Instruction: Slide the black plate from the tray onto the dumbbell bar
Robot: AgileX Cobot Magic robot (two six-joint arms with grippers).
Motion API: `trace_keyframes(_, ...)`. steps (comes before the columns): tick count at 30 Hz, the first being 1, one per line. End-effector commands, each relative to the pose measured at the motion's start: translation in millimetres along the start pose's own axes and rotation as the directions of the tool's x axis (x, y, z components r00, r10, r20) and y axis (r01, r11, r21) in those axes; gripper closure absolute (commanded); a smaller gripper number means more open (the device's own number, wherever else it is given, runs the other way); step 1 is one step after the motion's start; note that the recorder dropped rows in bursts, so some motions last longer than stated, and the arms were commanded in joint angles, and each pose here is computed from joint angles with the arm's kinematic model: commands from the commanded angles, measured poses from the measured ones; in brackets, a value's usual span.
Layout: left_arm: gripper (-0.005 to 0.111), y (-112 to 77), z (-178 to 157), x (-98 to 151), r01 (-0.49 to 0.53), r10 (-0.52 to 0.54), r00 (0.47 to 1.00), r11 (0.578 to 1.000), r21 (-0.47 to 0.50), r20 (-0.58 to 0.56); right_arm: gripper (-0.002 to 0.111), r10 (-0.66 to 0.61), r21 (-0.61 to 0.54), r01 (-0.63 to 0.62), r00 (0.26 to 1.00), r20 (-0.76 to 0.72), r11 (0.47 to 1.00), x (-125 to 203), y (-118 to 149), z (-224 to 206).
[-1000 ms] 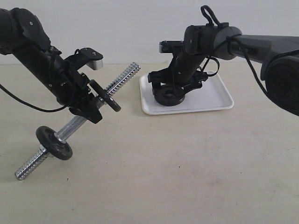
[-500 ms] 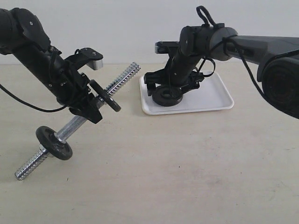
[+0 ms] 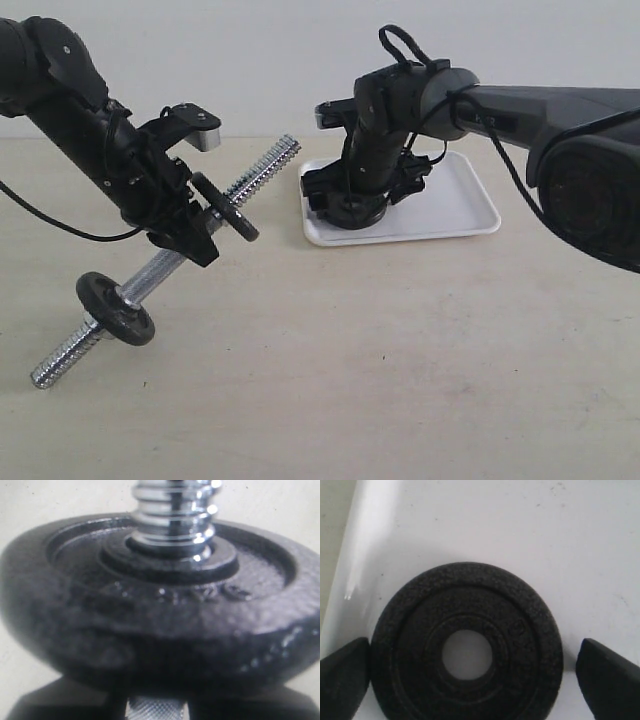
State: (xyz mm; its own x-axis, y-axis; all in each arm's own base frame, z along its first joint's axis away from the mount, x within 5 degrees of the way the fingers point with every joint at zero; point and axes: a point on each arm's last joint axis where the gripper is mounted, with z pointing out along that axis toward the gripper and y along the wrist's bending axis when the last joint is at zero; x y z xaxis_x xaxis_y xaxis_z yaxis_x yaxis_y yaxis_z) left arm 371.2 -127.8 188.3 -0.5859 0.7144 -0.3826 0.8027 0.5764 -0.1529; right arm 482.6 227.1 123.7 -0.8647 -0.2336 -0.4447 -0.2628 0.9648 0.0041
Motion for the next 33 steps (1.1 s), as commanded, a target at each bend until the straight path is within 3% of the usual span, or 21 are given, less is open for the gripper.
trace_keyframes(1,0.102,-9.8,-28.8,-16.1,0.032,-0.033,0.993,0.999,0.007,0.116,0.003,-0.009,0.043,0.009,1.000,-0.015,0.999,4.0,-4.8,8.0)
trace_keyframes(16,0.102,-10.1,-28.8,-16.3,0.034,-0.035,0.992,0.999,0.011,0.118,0.003,0.032,0.037,-0.032,0.999,-0.001,0.999,3.8,-4.2,11.2)
trace_keyframes(33,0.102,-10.5,-28.8,-16.0,0.034,-0.035,0.993,0.999,0.015,0.115,0.003,0.100,0.028,-0.097,0.982,-0.162,0.995,22.9,-1.7,22.4)
